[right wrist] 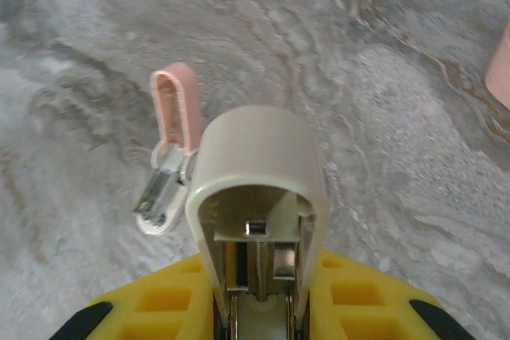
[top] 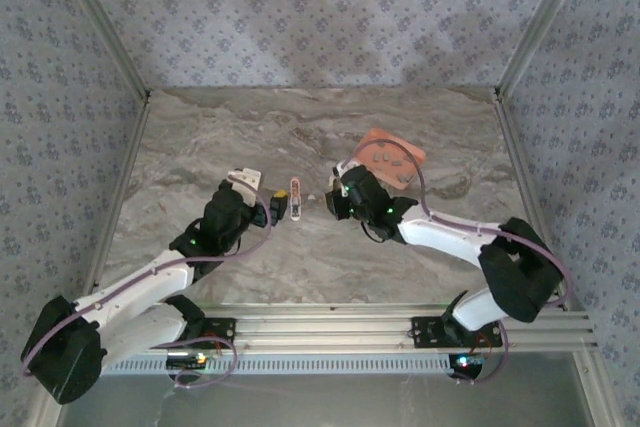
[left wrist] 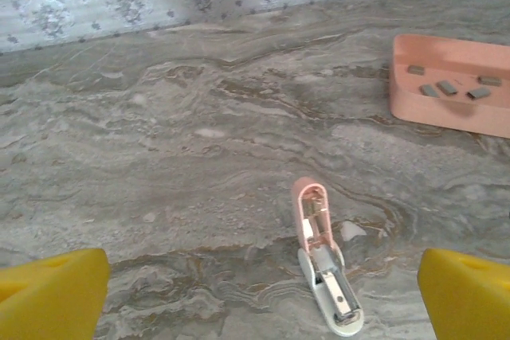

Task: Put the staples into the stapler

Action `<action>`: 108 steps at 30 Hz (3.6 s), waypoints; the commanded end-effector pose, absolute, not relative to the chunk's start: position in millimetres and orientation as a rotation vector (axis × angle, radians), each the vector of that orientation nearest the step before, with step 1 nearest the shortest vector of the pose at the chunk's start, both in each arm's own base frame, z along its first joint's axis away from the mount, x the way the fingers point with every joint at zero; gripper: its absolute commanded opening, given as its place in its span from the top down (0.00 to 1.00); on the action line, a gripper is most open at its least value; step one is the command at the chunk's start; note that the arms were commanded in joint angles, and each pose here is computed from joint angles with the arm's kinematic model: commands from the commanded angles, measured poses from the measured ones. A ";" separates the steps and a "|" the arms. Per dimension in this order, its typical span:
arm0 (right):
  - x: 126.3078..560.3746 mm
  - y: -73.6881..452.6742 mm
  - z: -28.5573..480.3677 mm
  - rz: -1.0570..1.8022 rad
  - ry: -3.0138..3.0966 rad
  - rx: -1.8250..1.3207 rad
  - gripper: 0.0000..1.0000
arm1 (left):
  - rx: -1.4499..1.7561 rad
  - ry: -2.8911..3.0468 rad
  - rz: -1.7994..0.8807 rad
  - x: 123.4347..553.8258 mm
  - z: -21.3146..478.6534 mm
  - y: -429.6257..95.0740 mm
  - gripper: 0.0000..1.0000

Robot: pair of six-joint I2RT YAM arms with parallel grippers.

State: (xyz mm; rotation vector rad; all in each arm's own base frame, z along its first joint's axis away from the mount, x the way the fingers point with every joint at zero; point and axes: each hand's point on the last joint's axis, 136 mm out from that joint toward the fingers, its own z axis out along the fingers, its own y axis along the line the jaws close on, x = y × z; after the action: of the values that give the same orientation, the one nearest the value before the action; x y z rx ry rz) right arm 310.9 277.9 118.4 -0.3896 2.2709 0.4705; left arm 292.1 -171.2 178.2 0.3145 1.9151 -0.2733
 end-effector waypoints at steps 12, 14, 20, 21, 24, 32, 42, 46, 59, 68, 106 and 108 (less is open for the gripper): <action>355.7 295.1 77.0 0.324 2.435 -0.031 0.81 | 0.145 1.981 -0.191 298.8 162.9 -143.0 0.01; 358.0 300.5 70.4 0.324 2.451 -0.022 0.80 | 0.142 1.988 -0.187 298.7 160.7 -141.7 0.01; 363.2 311.3 54.9 0.325 2.468 -0.005 0.78 | 0.136 1.990 -0.183 299.9 160.5 -140.2 0.01; 362.9 311.4 51.6 0.320 2.473 -0.004 0.77 | 0.134 1.989 -0.183 300.3 160.9 -139.6 0.02; 368.2 317.7 52.0 0.322 2.462 0.003 0.71 | 0.134 1.990 -0.184 300.9 160.4 -139.7 0.01; 370.6 321.6 41.5 0.320 2.485 0.011 0.58 | 0.127 1.997 -0.195 302.7 158.5 -139.3 0.01; 373.1 318.6 37.7 0.309 2.494 0.030 0.74 | 0.124 1.994 -0.202 303.7 160.4 -139.8 0.01; 374.1 316.4 45.6 0.288 2.472 0.036 0.72 | 0.124 1.996 -0.203 303.6 159.8 -139.8 0.02; 360.6 307.0 94.5 0.322 2.413 0.017 0.57 | 0.118 1.998 -0.232 304.8 160.8 -143.9 0.02; 343.9 260.4 103.2 0.329 2.511 -0.105 0.49 | 0.130 2.030 -0.276 308.0 155.3 -154.6 0.02; 419.3 149.9 51.9 0.329 2.741 -0.355 0.57 | 0.238 2.066 -0.335 319.1 147.7 -181.9 0.01; 419.2 150.2 53.5 0.337 2.739 -0.336 0.61 | 0.238 2.066 -0.337 320.1 147.6 -182.5 0.02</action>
State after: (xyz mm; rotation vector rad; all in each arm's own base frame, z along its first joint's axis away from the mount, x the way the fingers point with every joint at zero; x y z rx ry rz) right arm 420.0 151.4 50.2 -0.3703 2.7301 0.3177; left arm 311.8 -177.0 132.2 0.2328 2.1062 -0.3158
